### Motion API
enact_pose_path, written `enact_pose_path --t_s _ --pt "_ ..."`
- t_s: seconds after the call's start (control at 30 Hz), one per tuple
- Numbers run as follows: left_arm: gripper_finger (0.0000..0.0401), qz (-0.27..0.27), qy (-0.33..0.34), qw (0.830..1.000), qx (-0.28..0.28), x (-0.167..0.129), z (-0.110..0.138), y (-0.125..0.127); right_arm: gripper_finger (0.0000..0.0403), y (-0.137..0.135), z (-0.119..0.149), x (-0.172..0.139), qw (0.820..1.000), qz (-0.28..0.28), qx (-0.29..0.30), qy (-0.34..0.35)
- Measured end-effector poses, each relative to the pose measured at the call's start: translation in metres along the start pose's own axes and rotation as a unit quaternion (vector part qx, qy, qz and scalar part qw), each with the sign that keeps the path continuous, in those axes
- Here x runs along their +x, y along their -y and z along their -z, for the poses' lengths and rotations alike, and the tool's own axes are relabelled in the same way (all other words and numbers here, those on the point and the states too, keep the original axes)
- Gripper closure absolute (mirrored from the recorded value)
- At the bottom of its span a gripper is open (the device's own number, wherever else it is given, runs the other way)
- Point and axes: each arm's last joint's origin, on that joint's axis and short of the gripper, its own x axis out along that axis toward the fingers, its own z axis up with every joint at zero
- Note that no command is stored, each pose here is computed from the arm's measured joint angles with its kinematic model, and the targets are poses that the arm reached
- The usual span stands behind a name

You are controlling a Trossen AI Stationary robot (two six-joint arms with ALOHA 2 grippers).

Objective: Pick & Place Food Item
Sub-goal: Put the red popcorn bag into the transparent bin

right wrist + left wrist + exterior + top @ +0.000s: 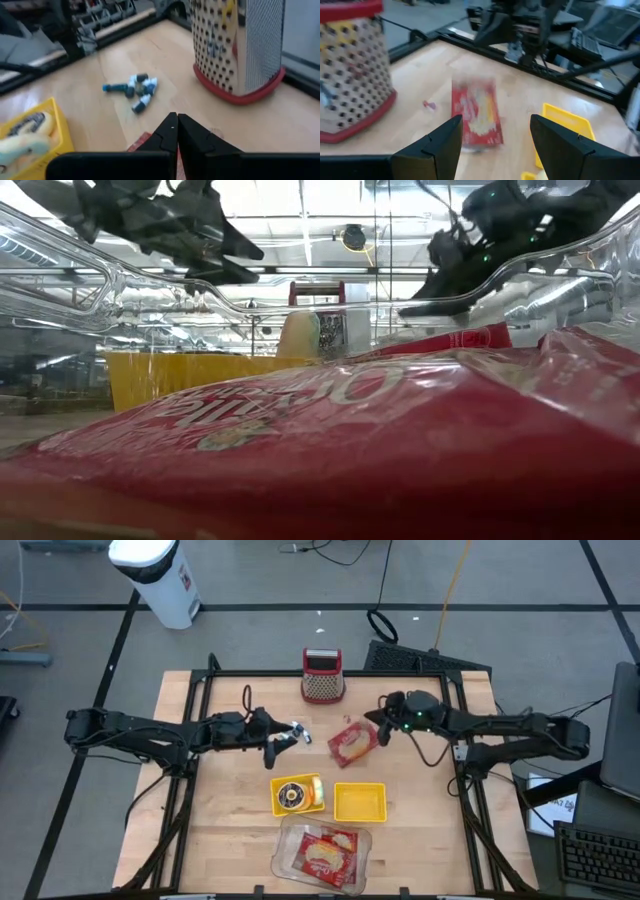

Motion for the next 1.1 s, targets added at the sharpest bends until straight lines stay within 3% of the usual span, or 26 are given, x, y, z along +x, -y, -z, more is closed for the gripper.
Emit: enact_pose_path --t_s 0.2,0.37,0.5,0.67,0.77,0.87,1.0,1.1 --pt "0.0167 -0.012 0.029 1.000 -0.001 0.000 -0.005 0.000 0.0403 -0.001 -0.004 -0.005 1.000 0.004 -0.026 0.015" --pt "0.0167 -0.013 0.028 1.000 -0.001 0.000 -0.005 0.000 0.0390 -0.005 0.003 -0.004 0.998 -0.050 -0.046 -0.012" --pt "0.0167 -0.013 0.028 1.000 -0.001 0.000 -0.005 0.000 0.0339 -0.016 0.012 -0.003 0.988 -0.075 -0.133 -0.024" --pt "0.0167 -0.021 0.030 0.999 -0.001 0.000 -0.005 -0.001 0.0232 -0.031 0.030 0.014 0.973 -0.108 -0.190 -0.072" --pt "0.0167 -0.026 0.032 0.999 -0.003 0.000 -0.005 -0.001 0.0175 -0.039 0.043 0.030 0.957 -0.121 -0.231 -0.128" --pt "0.0167 -0.026 0.032 0.999 -0.006 0.000 -0.005 -0.001 0.0146 -0.044 0.058 0.046 0.935 -0.134 -0.277 -0.174" --pt "0.0167 -0.026 0.033 0.999 -0.016 0.000 -0.005 -0.001 0.0148 -0.048 0.071 0.062 0.911 -0.145 -0.332 -0.198" --pt "0.0167 -0.026 0.032 0.999 -0.019 0.000 -0.005 -0.001 0.0165 -0.047 0.079 0.068 0.893 -0.107 -0.381 -0.213"
